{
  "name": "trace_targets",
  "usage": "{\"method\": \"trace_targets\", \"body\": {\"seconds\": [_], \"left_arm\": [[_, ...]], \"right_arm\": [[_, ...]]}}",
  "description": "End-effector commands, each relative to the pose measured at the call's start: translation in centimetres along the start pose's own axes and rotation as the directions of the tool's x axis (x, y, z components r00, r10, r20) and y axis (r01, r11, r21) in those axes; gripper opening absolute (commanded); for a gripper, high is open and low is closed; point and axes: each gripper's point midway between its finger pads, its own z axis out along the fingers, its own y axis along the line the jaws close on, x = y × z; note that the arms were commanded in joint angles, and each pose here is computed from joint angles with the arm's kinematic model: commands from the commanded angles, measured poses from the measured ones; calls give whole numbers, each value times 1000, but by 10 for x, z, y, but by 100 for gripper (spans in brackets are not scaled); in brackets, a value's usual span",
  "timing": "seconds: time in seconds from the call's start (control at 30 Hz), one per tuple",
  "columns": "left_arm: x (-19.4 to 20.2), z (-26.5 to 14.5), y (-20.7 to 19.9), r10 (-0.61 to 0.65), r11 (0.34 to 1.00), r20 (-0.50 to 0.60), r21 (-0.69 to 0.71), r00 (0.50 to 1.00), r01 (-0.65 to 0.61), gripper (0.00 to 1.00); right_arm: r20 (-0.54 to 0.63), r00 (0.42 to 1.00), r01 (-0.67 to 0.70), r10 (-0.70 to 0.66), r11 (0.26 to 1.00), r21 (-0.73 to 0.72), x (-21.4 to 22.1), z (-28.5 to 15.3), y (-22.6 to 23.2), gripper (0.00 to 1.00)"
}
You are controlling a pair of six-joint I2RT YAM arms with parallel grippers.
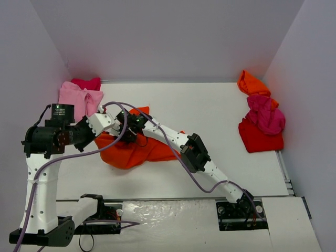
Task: Fold and stack the t-shirts
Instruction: Flatten out the tshirt
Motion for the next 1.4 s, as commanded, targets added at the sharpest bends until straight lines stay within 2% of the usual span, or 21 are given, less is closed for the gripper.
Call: {"method": "trace_targets", "body": {"seconds": [0.0, 0.23, 0.33, 0.53, 0.73, 0.8, 0.9, 1.07, 1.2, 1.37], "left_arm": [[12, -24, -17, -13, 999, -50, 32, 999, 14, 0], [3, -32, -8, -8, 1000, -22, -4, 1000, 8, 0], [-1, -38, -3, -4, 1000, -15, -22, 1000, 3, 0], [-8, -54, 8, 10, 996, -2, -85, 1000, -10, 0], [-11, -56, 12, 9, 996, 4, -93, 1000, -8, 0], [-11, -58, 14, 7, 995, 3, -102, 1000, -6, 0], [-10, -60, 16, 4, 993, 1, -114, 1000, -4, 0], [-7, -60, 18, -4, 992, -9, -127, 1000, 3, 0], [-7, -54, 23, -4, 992, -19, -127, 1000, 1, 0], [-22, -48, 40, -10, 988, 25, -153, 1000, 14, 0]], "right_arm": [[20, 999, -47, 45, 987, 156, -2, -26, -50, 21], [23, 989, -145, 147, 917, 372, 18, -40, -107, 24], [23, 989, -144, 146, 921, 363, 20, -38, -106, 25], [6, 983, -169, 185, 883, 439, 34, -38, -123, 23], [17, 980, -187, 199, 888, 420, 40, -36, -125, 22], [19, 980, -188, 199, 888, 419, 41, -35, -126, 17], [22, 979, -194, 204, 884, 425, 43, -36, -130, 0], [11, 973, -206, 229, 855, 477, 56, -49, -149, 0], [-32, 966, -195, 258, 803, 564, 83, -86, -177, 0], [-56, 947, -167, 317, 632, 757, 126, -198, -239, 0]]}}
